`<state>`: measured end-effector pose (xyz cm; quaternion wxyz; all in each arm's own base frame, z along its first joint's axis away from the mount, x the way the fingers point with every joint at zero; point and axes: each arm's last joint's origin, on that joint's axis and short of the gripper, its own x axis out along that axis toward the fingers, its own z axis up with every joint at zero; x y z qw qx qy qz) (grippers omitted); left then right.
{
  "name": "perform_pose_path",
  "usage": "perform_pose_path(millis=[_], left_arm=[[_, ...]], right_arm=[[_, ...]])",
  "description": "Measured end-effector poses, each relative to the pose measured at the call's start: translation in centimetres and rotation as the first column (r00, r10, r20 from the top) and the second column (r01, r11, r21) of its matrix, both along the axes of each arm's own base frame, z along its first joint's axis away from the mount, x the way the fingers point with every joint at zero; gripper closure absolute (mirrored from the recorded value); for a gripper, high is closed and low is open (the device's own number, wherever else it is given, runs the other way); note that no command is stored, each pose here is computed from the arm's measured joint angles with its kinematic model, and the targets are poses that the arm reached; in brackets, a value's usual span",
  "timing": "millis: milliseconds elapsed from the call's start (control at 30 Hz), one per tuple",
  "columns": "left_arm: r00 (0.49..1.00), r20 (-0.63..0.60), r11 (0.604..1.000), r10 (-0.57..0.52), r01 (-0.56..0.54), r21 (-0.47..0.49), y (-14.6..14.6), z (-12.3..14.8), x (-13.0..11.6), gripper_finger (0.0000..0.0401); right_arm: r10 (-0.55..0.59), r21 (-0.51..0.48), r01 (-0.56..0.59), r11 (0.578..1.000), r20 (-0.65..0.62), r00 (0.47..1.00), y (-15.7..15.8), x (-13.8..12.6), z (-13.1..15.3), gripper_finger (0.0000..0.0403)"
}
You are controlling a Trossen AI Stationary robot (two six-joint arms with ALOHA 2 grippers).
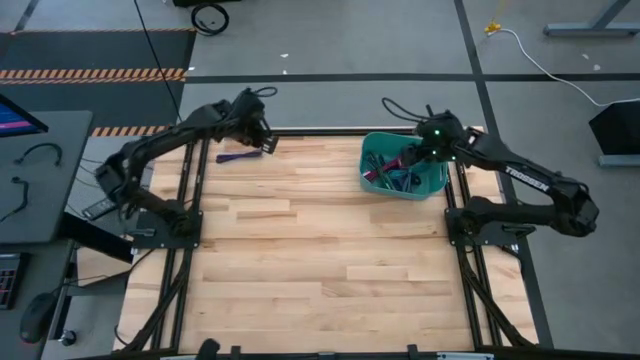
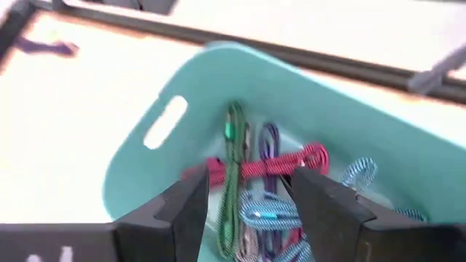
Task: Pick and place USB-C Cables
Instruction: Put the purple charger cable into the light blue bin
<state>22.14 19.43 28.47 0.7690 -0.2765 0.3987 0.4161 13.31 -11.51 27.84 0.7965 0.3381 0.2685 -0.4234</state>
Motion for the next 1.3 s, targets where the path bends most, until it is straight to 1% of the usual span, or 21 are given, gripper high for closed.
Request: perform_pose_path(millis=[100,167,367,467,567,733,867,967,1100,1300], left_arm=[[0.998,-0.065,0.997,-0.018,0.014,-0.072,1.6,-1.5,0.3,0.0358],[0.994,-0.11,0.993,-0.029,0.016,-0.113,2.5,-2.5,0.4,0.0349],[0.973,-0.215,0.982,-0.082,0.043,-0.182,3.9,-4.9,-0.1,0.0317],[0.964,-0.244,0.979,-0.101,0.053,-0.197,4.4,-5.5,-0.3,0.0302],[0.944,-0.304,0.977,-0.129,0.069,-0.201,4.7,-6.0,-0.7,0.0289],[0.901,-0.381,0.97,-0.208,0.14,-0.198,5.1,-6.6,-1.1,0.027],[0.871,-0.417,0.961,-0.258,0.188,-0.202,5.4,-7.2,-1.0,0.0251],[0.846,-0.455,0.955,-0.279,0.195,-0.224,5.7,-8.3,-0.8,0.0233],[0.815,-0.509,0.954,-0.277,0.168,-0.25,6.2,-9.9,-0.7,0.021],[0.783,-0.536,0.936,-0.315,0.164,-0.31,6.8,-12.3,-0.6,0.0191]], right_arm=[[0.005,-0.041,-0.003,0.999,0.047,0.999,0.4,-0.4,0.8,0.0203],[0.006,-0.051,-0.003,0.999,0.058,0.998,0.6,-0.6,1.0,0.0204],[0.007,-0.056,-0.003,0.998,0.065,0.998,0.7,-0.7,1.1,0.0204],[0.007,-0.057,-0.004,0.998,0.063,0.998,0.7,-0.7,1.1,0.0204],[0.006,-0.059,-0.002,0.998,0.061,0.998,0.7,-0.7,1.1,0.0204],[0.016,-0.07,-0.013,0.997,0.05,0.999,0.7,-0.7,1.1,0.0204],[-0.002,-0.083,0.005,0.997,0.039,0.999,0.6,-0.8,1.1,0.0205],[-0.014,-0.095,0.017,0.995,0.037,0.999,0.6,-0.8,1.2,0.0206],[-0.021,-0.101,0.025,0.995,0.036,0.999,0.5,-0.7,1.2,0.0206],[-0.022,-0.079,0.024,0.997,0.025,0.999,0.2,-0.3,0.8,0.0206]])
